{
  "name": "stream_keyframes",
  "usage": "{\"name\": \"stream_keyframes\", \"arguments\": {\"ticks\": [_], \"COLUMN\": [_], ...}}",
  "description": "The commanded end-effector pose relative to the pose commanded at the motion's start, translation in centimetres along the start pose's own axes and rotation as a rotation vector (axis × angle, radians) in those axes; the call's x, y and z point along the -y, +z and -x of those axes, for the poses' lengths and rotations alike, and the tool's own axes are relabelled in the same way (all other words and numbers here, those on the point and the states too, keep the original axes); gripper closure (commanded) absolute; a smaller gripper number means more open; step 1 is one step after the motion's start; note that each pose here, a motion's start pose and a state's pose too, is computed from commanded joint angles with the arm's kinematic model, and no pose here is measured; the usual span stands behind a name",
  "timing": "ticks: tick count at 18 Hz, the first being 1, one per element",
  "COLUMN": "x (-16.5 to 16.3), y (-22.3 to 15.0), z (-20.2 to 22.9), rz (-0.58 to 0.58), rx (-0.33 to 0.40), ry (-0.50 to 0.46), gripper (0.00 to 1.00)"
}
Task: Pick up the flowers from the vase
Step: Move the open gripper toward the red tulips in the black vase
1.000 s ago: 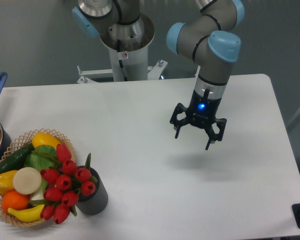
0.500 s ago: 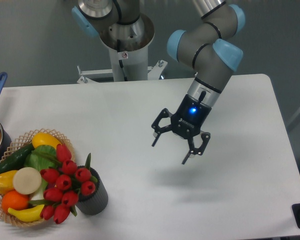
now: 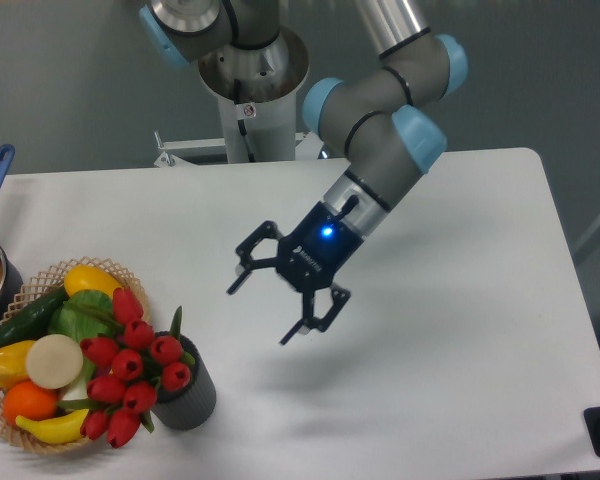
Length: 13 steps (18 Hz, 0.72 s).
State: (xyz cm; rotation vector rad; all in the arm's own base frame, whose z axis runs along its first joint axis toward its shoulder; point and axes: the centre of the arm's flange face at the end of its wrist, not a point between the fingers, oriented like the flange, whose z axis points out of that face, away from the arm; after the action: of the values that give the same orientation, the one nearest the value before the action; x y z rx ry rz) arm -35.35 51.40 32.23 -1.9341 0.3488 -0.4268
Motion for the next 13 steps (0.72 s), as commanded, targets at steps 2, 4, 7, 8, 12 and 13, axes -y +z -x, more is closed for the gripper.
{"name": "stream_keyframes", "arguments": {"ticks": [2, 4, 7, 8, 12, 13], "x": [-0.1, -0.1, 0.0, -0.2, 0.2, 0.1], "y": [1.5, 1.8, 3.7, 4.1, 5.0, 5.2], "z": [-0.7, -0.9, -1.1, -1.1, -1.3, -1.1], "rz": [-0.001, -0.001, 0.004, 0.005, 0.005, 0.006], "rx": [-0.029, -0.036, -0.066, -0.071, -0.086, -0.088], "ry": [0.002, 0.007, 0.014, 0.011, 0.020, 0.019], "gripper": [0.00, 0.00, 0.00, 0.00, 0.00, 0.00]}}
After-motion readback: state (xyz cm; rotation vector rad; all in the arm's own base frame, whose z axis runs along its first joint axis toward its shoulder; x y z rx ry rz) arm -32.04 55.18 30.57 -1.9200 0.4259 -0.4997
